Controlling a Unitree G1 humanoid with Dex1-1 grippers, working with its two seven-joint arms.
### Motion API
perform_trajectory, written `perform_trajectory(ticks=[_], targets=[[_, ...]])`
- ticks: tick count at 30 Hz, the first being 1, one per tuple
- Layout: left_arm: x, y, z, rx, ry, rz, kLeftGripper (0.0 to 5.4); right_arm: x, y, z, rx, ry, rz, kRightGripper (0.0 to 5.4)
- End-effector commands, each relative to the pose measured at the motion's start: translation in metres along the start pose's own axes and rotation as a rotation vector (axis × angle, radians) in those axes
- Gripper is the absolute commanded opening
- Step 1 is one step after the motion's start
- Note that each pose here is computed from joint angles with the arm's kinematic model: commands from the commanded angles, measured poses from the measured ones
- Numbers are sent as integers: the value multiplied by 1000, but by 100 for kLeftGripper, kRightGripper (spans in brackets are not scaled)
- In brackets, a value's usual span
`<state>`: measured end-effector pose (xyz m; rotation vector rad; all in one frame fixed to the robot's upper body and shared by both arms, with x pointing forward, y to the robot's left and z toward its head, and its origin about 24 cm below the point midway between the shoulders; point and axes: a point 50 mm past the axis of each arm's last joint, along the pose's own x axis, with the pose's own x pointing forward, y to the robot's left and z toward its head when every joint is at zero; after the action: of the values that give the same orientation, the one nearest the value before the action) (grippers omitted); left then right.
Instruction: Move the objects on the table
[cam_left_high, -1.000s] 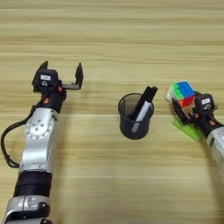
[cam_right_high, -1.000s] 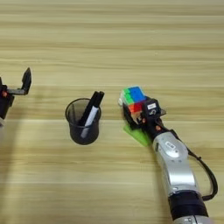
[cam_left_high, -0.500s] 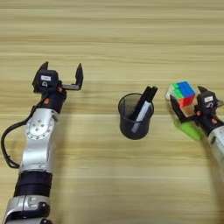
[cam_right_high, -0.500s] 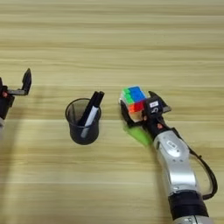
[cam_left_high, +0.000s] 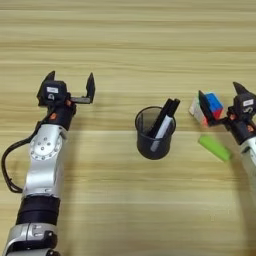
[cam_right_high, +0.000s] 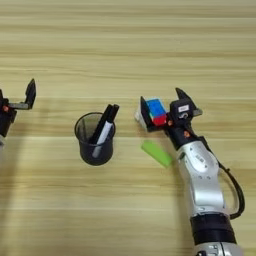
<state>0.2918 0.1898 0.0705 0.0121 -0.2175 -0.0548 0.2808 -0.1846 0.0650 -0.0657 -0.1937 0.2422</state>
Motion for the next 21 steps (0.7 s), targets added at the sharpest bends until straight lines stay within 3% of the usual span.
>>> perform_trajectory(ticks=[1, 13, 21], targets=[[4, -1, 2, 13, -13, -5, 540, 12, -3, 6, -36, -25, -23, 538], [3, 0, 1, 17, -17, -4, 540, 36, -16, 8, -133, 28, -79, 538], [2, 0, 0, 18, -15, -1, 540, 42, -12, -4, -176, 118, -61, 538]])
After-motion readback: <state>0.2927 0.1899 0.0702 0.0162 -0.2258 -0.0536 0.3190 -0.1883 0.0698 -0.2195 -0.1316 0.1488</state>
